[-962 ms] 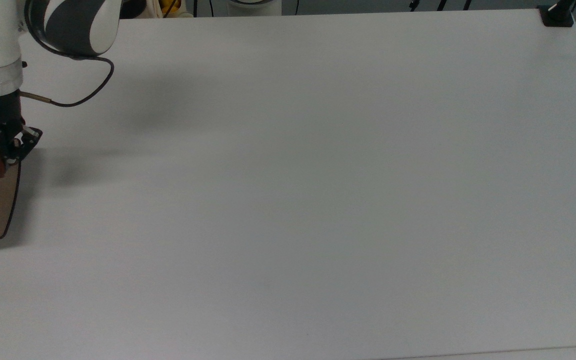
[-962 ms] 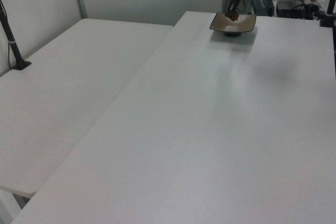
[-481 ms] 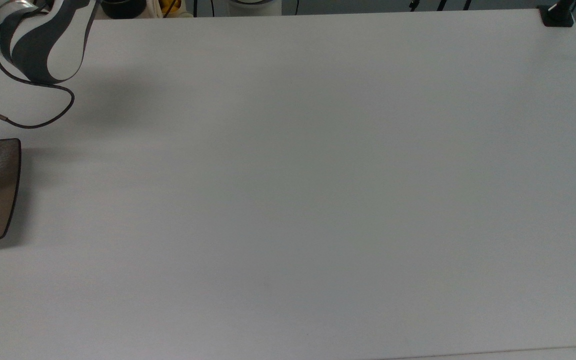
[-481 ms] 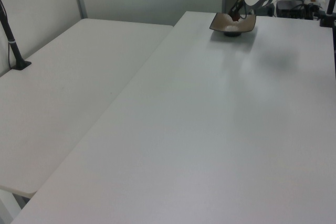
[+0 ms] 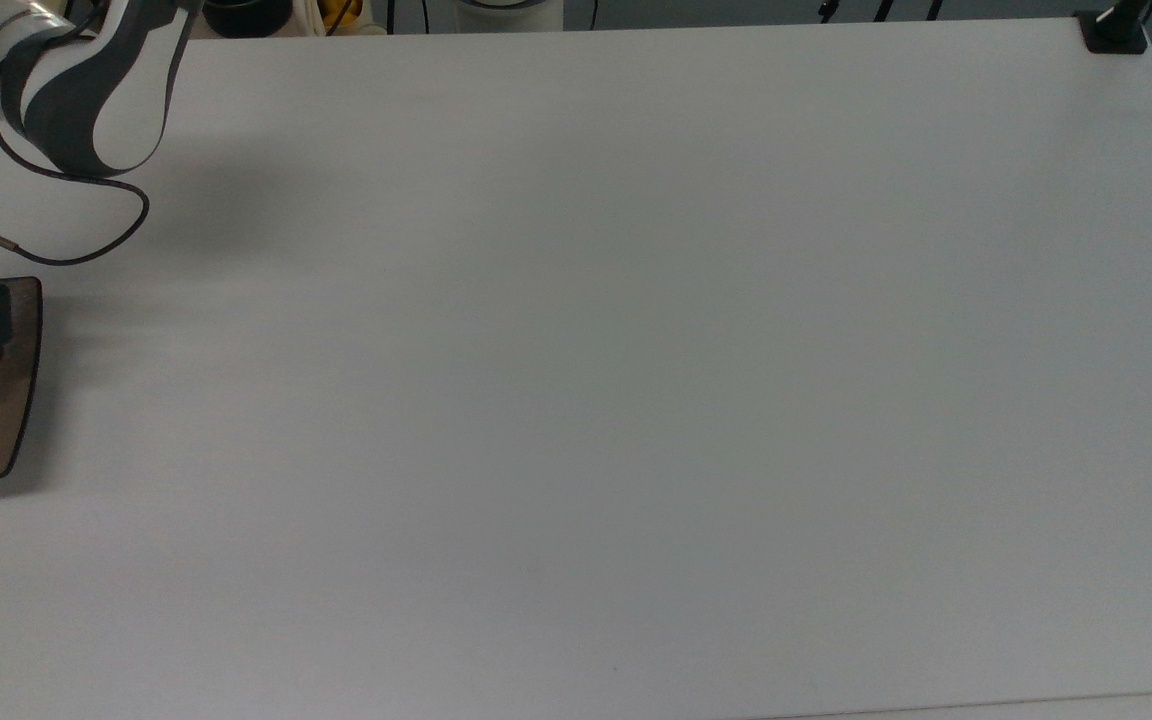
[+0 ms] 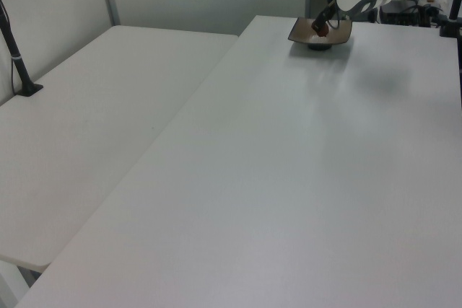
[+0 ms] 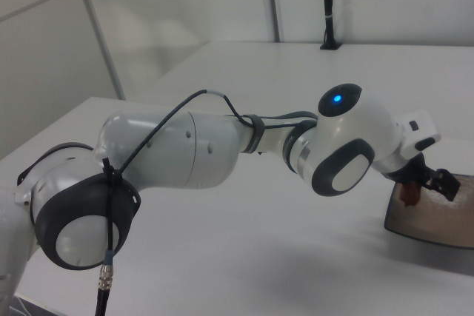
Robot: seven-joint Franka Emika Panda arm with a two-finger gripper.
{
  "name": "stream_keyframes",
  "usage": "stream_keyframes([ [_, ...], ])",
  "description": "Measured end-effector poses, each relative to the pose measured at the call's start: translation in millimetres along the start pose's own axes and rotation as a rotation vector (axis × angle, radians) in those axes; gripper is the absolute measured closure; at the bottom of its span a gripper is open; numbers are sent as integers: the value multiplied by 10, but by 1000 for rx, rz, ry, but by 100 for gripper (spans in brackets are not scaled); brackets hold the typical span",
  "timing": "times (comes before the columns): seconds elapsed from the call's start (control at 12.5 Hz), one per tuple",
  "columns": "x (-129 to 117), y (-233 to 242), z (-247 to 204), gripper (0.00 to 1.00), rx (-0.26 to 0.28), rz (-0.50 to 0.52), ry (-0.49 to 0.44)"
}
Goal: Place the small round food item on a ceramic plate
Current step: 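Lower the food item onto the plate and open the gripper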
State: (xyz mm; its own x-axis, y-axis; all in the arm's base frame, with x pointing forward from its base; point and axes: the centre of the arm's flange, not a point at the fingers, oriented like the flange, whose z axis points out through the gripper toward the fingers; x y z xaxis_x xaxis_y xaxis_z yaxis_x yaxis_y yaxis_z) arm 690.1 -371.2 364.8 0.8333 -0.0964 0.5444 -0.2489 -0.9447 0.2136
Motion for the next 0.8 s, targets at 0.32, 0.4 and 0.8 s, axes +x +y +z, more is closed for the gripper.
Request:
stream_keyframes([
  [0.32, -6, -7, 12, 0, 1, 0, -2],
  [0.4, -6, -7, 12, 0, 1, 0, -2],
  [0.8, -16, -16, 30, 0, 3, 1, -6],
])
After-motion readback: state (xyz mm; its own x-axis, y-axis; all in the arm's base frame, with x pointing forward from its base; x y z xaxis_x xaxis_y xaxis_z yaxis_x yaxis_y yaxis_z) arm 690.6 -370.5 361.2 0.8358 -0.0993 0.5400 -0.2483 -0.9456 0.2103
